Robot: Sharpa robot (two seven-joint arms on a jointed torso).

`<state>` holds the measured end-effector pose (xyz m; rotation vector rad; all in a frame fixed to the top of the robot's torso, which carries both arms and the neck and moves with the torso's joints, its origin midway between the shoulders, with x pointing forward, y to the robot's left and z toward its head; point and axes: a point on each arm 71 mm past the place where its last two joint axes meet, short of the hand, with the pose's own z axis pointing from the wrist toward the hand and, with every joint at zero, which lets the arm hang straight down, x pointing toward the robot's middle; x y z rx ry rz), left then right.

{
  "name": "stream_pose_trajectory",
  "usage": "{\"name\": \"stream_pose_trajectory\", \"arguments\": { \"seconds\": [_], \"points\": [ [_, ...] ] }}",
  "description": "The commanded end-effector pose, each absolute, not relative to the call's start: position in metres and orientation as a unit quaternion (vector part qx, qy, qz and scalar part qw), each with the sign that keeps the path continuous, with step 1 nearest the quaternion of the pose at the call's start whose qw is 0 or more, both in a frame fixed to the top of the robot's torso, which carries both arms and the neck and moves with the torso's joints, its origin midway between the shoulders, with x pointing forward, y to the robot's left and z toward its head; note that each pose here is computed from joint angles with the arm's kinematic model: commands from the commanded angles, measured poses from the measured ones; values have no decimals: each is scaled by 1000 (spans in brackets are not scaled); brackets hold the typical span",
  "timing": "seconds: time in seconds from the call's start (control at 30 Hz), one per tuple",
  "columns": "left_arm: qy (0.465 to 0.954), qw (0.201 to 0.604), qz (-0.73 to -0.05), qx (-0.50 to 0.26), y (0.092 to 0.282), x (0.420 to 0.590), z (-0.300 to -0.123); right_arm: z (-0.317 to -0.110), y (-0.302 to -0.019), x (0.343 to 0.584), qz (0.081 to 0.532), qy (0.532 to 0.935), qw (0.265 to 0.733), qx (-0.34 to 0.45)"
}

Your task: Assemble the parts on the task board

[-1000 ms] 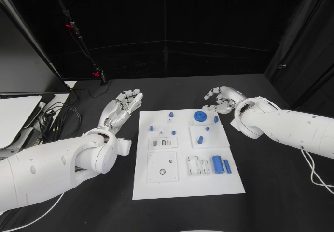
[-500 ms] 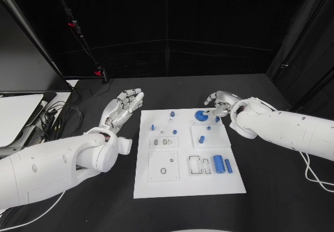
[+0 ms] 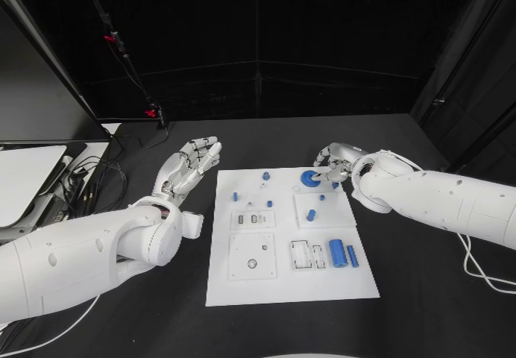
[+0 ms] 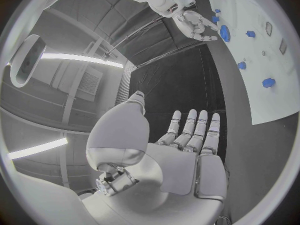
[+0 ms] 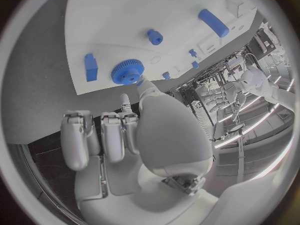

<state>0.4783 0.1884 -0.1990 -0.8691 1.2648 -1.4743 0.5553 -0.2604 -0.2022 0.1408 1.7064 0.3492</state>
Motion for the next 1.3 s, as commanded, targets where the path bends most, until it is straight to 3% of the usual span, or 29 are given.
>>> {"name": "stream_pose_trajectory", "arguments": {
  "seconds": [0.03, 1.3],
  "points": [
    [437, 525, -671, -287, 188, 472, -180, -204, -259, 556, 142, 759, 633, 54],
    [439, 522, -672, -288, 189, 472, -181, -214, -244, 561, 101, 782, 612, 51]
  ]
}}
